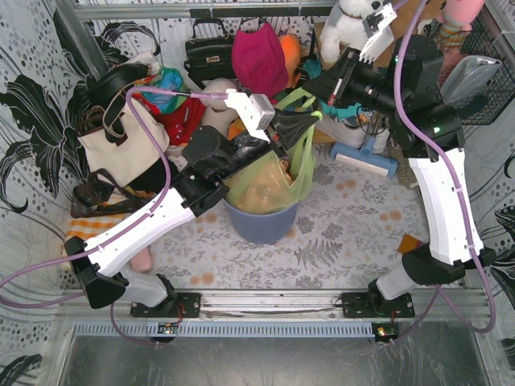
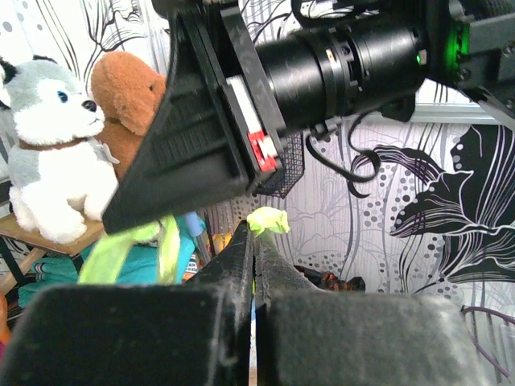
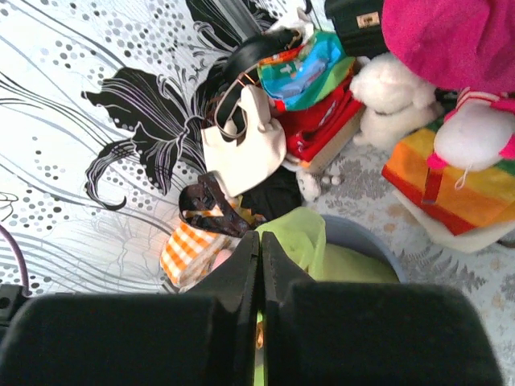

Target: Tie the trash bag

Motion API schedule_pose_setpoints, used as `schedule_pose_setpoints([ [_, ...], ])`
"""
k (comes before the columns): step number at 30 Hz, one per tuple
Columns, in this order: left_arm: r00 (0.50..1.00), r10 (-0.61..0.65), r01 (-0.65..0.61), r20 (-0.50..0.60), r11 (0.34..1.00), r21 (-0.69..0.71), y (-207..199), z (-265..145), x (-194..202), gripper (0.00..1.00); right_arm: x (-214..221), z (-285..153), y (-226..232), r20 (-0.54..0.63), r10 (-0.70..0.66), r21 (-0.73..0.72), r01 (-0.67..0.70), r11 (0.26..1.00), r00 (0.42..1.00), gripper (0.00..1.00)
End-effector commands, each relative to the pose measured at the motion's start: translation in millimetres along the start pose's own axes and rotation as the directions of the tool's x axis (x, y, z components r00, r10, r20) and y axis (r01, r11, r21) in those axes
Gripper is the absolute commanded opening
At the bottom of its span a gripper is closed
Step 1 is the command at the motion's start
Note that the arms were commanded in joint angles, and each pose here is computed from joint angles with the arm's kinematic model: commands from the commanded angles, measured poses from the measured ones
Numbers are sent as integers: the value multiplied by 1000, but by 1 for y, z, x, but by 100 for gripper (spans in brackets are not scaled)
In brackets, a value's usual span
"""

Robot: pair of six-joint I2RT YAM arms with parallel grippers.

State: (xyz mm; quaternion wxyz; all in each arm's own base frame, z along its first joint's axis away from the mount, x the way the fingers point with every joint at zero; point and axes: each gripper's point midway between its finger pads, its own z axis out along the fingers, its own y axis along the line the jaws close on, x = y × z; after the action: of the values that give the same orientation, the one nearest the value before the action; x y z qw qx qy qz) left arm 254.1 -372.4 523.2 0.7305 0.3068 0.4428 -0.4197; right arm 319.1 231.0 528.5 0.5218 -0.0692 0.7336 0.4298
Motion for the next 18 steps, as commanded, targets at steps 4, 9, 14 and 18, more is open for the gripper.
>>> schedule_pose_setpoints([
  [4, 994, 48, -41, 102, 996, -76, 12, -5, -34, 0, 6, -36, 3, 73, 33, 49, -37, 998, 997, 0],
  [9, 993, 55, -43, 108, 993, -106, 16, -11, -33, 0, 24, -55, 2, 84, 90, 41, -94, 995, 992, 0],
  [14, 992, 55, -43, 110, 993, -110, 16, -13, -34, 0, 38, -64, -3, 60, 112, 61, -116, 991, 992, 0],
  [18, 993, 55, -43, 103, 993, -112, 17, -12, -31, 0, 46, -69, 1, 24, 125, 48, -126, 991, 992, 0],
])
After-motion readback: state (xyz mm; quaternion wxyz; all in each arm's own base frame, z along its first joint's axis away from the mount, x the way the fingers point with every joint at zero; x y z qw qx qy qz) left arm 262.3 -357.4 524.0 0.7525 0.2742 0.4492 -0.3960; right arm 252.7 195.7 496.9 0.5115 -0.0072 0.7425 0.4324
